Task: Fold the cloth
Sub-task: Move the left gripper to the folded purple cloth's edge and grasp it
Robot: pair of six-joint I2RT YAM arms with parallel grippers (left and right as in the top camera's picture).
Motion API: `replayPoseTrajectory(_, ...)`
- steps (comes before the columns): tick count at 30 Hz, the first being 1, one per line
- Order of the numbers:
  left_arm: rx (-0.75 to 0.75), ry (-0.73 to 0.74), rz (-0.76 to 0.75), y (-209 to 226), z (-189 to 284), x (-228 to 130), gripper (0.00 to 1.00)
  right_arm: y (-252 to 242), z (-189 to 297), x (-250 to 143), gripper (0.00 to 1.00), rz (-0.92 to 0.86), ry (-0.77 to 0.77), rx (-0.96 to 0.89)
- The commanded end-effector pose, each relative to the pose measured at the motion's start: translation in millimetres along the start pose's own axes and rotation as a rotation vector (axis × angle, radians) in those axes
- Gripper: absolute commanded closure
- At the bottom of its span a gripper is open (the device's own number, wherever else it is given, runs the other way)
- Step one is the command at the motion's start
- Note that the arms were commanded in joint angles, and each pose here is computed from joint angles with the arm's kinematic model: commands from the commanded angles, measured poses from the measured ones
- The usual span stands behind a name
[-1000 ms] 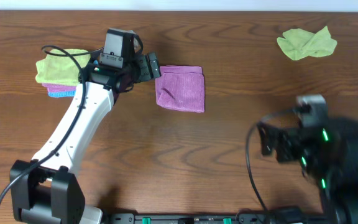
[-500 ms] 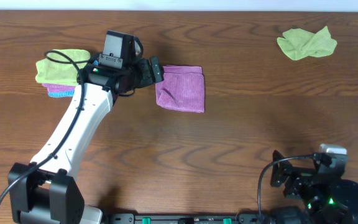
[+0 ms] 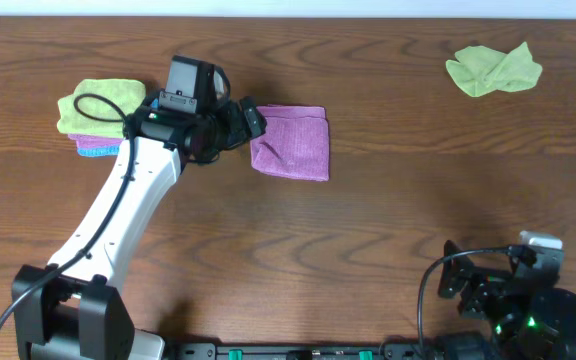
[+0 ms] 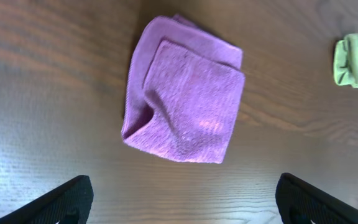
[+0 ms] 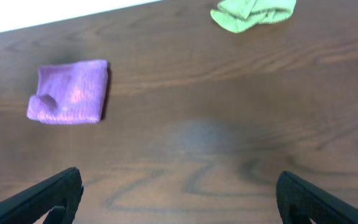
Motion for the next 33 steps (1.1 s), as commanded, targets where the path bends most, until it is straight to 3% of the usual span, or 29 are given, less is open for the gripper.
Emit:
replayPoseTrajectory(1, 0.025, 0.026, 0.089, 14, -4, -9, 0.05, -3, -2, -6, 0.01, -0.018, 0.026, -0.026)
replayPoseTrajectory(10, -0.082, 0.111, 0.21, 31, -42, -33, 0.04, -4, -1, -19, 0.01, -0.01, 0.099, -0.033)
replayPoseTrajectory(18, -0.152, 0.062, 0.219, 34, -72, -58, 0.05, -4, -1, -20, 0.01, -0.009, 0.104, -0.034)
replayPoseTrajectory(33, -0.134, -0.021, 0.264, 41, -97, -54, 0.05, -4, -1, -20, 0.01, -0.009, 0.104, -0.034)
Point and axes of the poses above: each gripper's point midway between its finger pads, its own z axis back along the fingers, its own y axis along the line the jaws close on, x = y × z, the point moved 6 cm from there along z, back along the fingers, and after that the axes turned 11 degrees about z, right-handed, at the moved point
